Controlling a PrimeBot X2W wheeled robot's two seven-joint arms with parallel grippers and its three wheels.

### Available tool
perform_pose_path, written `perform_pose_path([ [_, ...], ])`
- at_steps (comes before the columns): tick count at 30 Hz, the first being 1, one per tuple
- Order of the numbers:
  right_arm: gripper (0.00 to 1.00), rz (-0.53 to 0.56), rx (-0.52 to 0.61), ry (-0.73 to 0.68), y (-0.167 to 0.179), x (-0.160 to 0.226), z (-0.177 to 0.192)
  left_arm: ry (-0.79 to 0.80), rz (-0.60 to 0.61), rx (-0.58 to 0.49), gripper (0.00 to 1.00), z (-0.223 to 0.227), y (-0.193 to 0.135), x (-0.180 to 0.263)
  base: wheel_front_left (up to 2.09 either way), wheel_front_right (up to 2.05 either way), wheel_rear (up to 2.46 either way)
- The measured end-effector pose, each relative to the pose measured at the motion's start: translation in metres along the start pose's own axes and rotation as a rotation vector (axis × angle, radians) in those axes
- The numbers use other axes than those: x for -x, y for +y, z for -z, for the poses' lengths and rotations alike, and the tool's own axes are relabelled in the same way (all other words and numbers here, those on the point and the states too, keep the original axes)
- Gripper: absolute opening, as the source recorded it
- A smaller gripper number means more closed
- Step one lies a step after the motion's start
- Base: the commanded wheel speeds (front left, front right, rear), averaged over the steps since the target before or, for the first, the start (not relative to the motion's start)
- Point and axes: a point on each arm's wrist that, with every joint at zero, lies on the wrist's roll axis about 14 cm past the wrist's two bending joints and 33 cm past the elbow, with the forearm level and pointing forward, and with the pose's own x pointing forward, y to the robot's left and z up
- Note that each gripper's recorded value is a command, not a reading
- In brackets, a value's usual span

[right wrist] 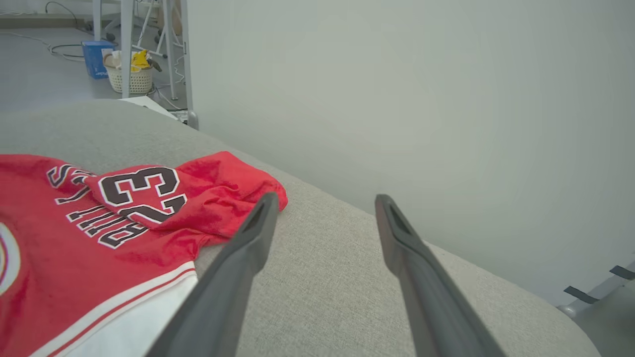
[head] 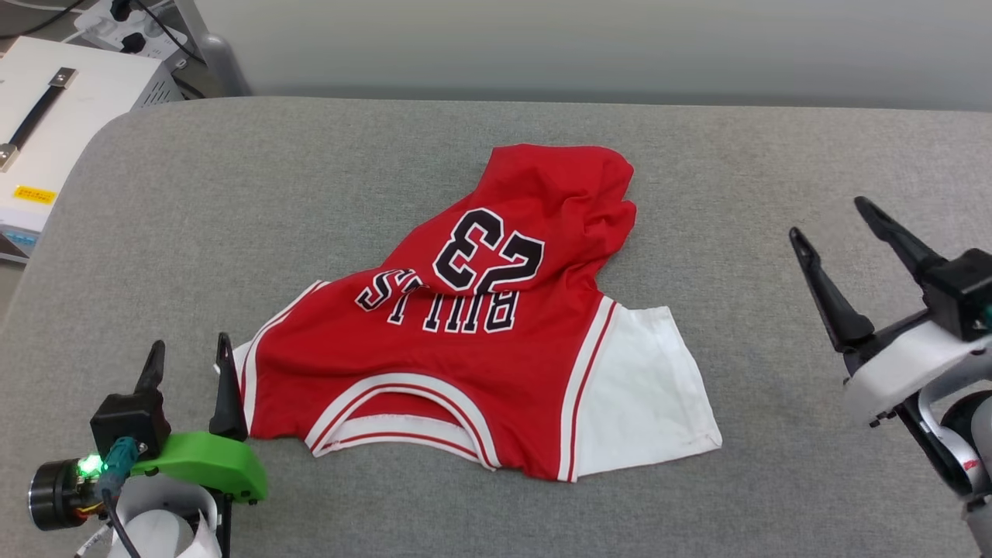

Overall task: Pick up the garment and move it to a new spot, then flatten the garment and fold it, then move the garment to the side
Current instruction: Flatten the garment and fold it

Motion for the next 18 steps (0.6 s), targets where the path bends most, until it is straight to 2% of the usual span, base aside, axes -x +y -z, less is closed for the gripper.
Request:
perform_pose_path([
  [8, 1.0, -0.299, 0.051, 0.451, 0.046, 0.014, 0.047, -0.146, 0.024, -0.036, 1.0, -0.04, -0.016, 0.004, 0.0, 0.0, 0.0],
  [12, 1.0, -0.393, 0.075, 0.564, 0.06, 0.019, 0.057, -0.186, 0.053, -0.024, 1.0, -0.051, -0.03, 0.006, 0.0, 0.0, 0.0],
  [13, 1.0, -0.442, 0.066, 0.676, 0.069, 0.025, 0.076, -0.202, 0.065, -0.022, 1.0, -0.055, -0.038, 0.008, 0.0, 0.0, 0.0],
  [18, 1.0, -0.48, 0.046, 0.839, 0.076, 0.035, 0.113, -0.208, 0.078, -0.025, 1.0, -0.055, -0.047, 0.008, 0.0, 0.0, 0.0],
])
